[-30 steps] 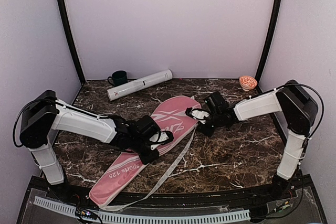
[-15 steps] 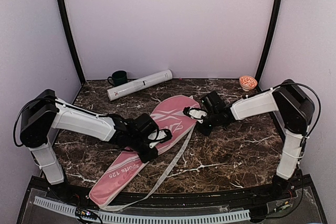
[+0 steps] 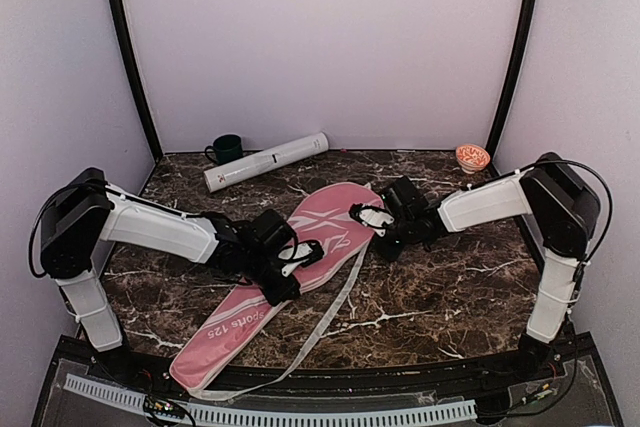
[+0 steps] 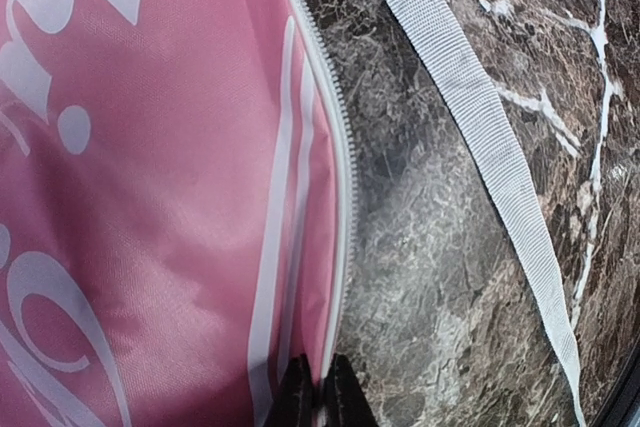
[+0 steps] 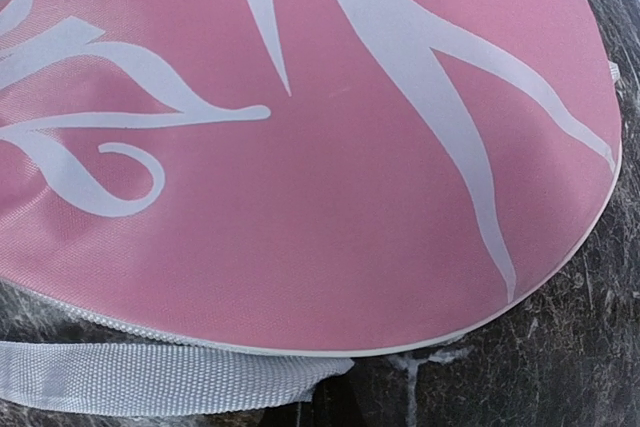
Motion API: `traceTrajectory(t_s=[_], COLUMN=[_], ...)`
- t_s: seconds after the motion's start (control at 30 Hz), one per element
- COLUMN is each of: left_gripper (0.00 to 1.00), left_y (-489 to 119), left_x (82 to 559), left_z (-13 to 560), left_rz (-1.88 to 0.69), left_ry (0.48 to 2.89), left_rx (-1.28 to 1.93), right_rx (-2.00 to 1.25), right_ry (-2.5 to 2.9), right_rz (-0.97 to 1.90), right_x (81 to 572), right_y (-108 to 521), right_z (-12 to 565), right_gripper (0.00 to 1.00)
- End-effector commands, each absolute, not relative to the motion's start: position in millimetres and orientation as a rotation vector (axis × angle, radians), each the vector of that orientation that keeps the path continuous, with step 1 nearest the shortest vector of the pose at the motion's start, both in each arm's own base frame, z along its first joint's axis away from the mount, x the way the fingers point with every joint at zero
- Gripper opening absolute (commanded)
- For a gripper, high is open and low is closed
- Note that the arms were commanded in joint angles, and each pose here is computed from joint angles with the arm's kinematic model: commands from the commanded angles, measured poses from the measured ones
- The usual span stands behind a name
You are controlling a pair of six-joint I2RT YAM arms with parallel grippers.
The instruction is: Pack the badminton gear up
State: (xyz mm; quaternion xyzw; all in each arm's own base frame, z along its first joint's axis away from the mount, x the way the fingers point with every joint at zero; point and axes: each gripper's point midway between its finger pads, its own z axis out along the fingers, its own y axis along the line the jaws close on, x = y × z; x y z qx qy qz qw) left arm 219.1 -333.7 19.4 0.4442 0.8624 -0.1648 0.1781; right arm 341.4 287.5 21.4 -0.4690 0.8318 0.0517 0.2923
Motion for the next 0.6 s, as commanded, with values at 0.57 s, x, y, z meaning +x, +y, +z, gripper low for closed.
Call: traceTrajectory(t_s=[0.57], left_gripper=[0.00], left_y=[-341], left_x=[215], left_z=[5], left_rz=[-0.542], left_ry=[2.492], left_rx=[1.242], right_rx=[-0.997], right_ry=[2.343], right_rz=[0.358], right_x=[304], right_y=[303], right_z=[1], right_gripper=[0.13])
